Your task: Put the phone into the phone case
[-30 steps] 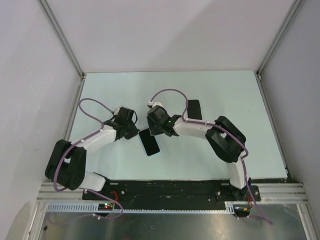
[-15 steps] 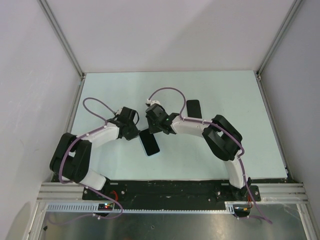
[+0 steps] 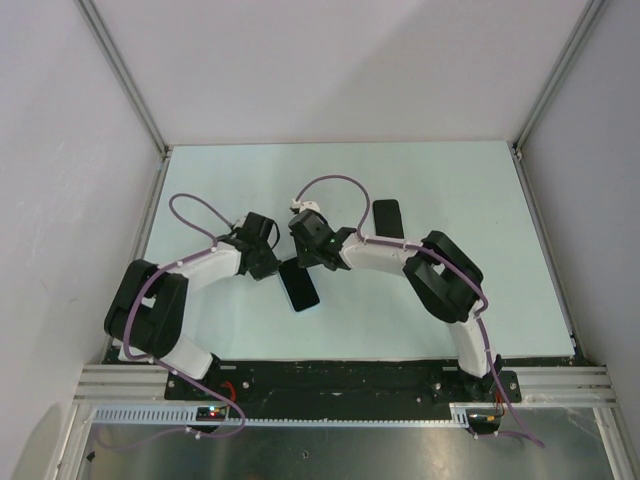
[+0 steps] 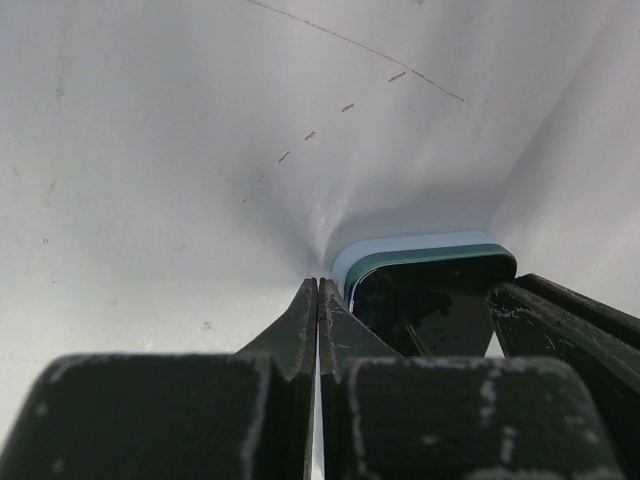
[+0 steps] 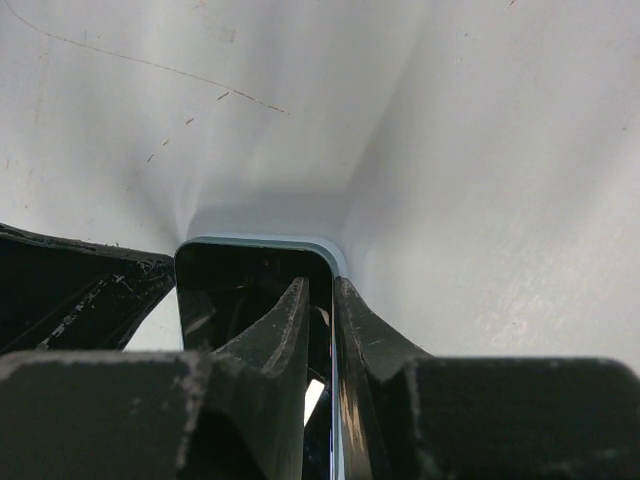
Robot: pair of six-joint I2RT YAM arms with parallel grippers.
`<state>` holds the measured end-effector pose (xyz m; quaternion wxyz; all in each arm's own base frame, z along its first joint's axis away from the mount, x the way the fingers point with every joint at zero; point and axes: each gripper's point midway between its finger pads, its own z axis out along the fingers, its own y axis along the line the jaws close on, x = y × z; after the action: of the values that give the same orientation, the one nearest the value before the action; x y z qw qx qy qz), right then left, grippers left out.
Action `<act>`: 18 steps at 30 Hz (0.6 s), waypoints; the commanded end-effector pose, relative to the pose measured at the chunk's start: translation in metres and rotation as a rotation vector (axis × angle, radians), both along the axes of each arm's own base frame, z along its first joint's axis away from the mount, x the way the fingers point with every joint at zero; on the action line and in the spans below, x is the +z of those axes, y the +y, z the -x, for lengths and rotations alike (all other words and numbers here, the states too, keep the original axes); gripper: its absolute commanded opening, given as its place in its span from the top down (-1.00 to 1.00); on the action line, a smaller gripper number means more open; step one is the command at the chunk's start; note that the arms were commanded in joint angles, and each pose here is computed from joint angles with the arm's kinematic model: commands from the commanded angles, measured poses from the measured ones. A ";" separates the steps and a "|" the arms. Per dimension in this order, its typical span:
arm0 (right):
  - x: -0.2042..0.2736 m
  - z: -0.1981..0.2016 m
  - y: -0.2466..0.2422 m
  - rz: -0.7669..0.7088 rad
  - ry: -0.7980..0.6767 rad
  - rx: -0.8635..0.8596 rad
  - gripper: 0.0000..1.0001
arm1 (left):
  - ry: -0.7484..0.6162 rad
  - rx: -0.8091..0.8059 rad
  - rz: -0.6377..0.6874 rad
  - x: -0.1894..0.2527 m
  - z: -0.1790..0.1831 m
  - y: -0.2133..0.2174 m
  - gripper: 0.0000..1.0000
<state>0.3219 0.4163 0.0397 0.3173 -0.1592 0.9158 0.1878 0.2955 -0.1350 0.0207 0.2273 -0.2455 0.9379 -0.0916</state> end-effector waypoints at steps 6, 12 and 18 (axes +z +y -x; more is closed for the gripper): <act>-0.081 0.073 -0.022 0.164 0.200 0.044 0.68 | -0.052 -0.014 0.001 0.012 -0.019 -0.004 1.00; -0.095 0.094 -0.024 0.192 0.237 0.048 0.72 | -0.053 -0.015 0.010 0.012 -0.019 -0.006 1.00; -0.099 0.102 -0.034 0.218 0.246 0.035 0.77 | -0.060 -0.017 0.015 0.015 -0.019 -0.006 1.00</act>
<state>0.3171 0.4159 0.0347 0.3506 -0.1209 0.9125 0.1729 0.2957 -0.1350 0.0187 0.2242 -0.2450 0.9390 -0.0895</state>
